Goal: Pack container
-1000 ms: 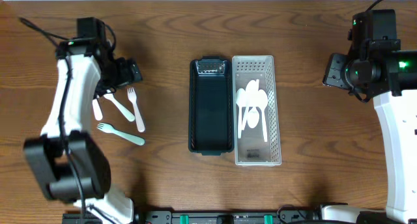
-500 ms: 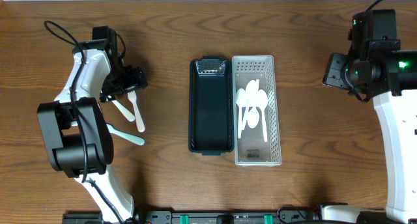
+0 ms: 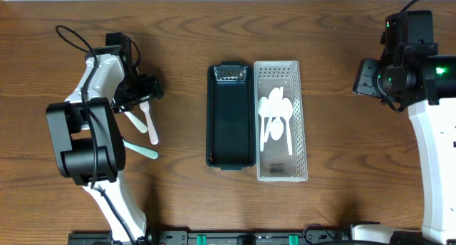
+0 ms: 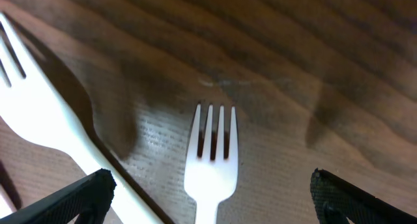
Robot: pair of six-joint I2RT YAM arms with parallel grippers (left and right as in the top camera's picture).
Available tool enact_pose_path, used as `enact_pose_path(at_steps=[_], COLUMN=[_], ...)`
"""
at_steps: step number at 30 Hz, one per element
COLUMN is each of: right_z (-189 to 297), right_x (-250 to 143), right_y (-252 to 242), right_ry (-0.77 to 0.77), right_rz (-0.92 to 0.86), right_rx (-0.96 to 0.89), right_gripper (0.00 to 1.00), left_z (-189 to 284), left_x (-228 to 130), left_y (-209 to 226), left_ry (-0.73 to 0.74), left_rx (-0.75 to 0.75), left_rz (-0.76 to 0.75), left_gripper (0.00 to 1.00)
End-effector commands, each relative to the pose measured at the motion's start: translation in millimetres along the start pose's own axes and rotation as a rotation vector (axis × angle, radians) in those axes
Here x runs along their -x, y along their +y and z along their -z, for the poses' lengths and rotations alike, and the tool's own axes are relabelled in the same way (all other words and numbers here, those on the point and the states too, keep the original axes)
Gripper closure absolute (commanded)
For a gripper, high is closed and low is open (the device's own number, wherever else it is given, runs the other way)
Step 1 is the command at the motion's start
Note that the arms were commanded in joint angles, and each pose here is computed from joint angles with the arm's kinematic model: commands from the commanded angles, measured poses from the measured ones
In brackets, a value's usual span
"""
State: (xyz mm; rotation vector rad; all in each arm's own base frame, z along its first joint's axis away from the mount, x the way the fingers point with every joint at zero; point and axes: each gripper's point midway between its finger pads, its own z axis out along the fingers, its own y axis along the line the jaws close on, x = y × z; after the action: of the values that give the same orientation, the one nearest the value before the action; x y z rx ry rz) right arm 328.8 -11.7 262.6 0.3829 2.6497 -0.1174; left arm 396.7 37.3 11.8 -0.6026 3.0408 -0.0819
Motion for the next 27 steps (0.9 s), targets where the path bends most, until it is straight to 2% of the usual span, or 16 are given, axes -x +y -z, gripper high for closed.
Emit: enact_pose_path(at_steps=[1, 24, 27], right_z=[-2.1, -2.1, -2.1], right_x=[-1.7, -1.6, -1.6], right_y=[-1.8, -1.9, -1.9], right_ry=[0.009, 0.009, 0.009], right_rz=[0.015, 0.015, 0.015], right_rx=[-0.004, -0.004, -0.004], right_gripper=[0.41, 0.41, 0.41], left_z=[-3.6, -24.1, -23.8], left_x=[3.7, -12.8, -15.6], left_y=[-1.4, -7.1, -6.2], left_ry=[-0.006, 0.073, 0.085], left_rx=[0.006, 0.03, 0.033], left_rz=[0.004, -0.021, -0.02], left_gripper=[0.02, 0.0, 0.08])
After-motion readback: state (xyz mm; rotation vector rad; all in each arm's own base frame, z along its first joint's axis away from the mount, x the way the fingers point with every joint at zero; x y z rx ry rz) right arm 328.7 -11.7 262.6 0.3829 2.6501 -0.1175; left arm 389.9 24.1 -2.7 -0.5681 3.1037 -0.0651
